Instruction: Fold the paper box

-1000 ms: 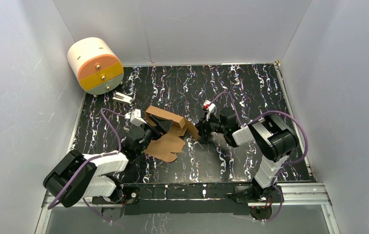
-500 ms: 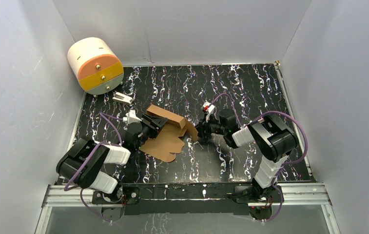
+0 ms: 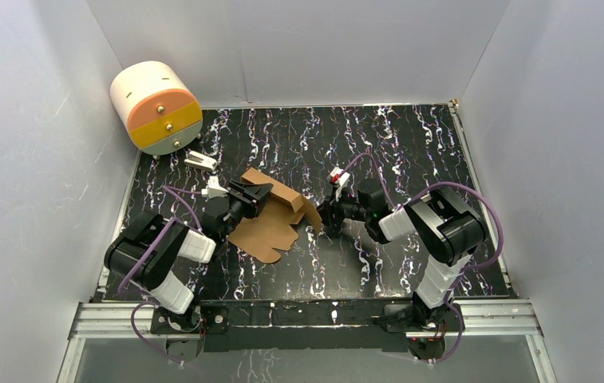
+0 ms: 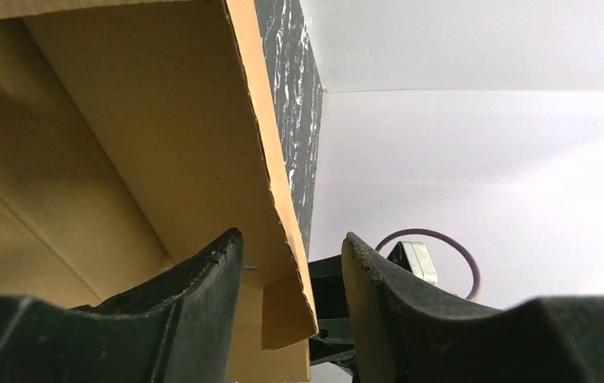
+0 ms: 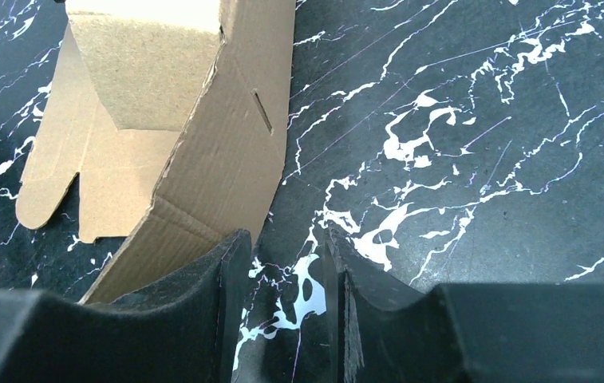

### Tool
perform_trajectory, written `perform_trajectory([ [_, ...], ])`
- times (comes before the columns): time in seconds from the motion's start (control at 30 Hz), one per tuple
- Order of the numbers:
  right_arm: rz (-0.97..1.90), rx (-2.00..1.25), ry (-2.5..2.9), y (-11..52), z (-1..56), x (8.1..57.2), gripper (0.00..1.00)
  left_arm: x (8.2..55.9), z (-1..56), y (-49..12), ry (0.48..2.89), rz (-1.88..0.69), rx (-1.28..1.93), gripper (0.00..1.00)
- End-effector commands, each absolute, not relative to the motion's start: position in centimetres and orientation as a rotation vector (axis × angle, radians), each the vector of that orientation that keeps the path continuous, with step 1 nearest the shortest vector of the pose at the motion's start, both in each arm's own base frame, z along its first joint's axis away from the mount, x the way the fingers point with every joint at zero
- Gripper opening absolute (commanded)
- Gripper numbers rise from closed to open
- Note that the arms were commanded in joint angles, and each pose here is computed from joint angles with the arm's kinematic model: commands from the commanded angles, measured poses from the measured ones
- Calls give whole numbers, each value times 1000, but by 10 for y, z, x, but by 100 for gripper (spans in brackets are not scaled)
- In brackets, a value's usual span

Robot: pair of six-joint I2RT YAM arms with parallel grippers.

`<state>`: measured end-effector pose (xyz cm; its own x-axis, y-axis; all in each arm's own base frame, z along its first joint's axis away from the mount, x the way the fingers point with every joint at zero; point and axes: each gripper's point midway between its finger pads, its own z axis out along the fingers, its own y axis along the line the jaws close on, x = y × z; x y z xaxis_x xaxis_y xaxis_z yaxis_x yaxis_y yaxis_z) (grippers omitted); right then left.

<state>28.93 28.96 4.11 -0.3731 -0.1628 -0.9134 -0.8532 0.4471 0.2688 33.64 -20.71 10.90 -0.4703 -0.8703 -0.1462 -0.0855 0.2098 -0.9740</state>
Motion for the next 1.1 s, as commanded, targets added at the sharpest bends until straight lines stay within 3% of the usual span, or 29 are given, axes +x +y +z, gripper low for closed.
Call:
perform_trajectory([
  [0.0, 955, -880, 1721, 294, 57, 294, 47, 345, 126, -206, 1668, -1396, -897, 45],
  [0.17, 958, -886, 1721, 295, 57, 292, 47, 354, 122, -210, 1669, -1403, -895, 35],
  [0.4, 988, -902, 1708, 300, 58, 279, 48, 356, 113, -209, 1671, -1395, -904, 12],
  [1.07, 1047, -788, 1625, 329, 85, 266, 60, 336, 114, -209, 1665, -1415, -877, 5],
])
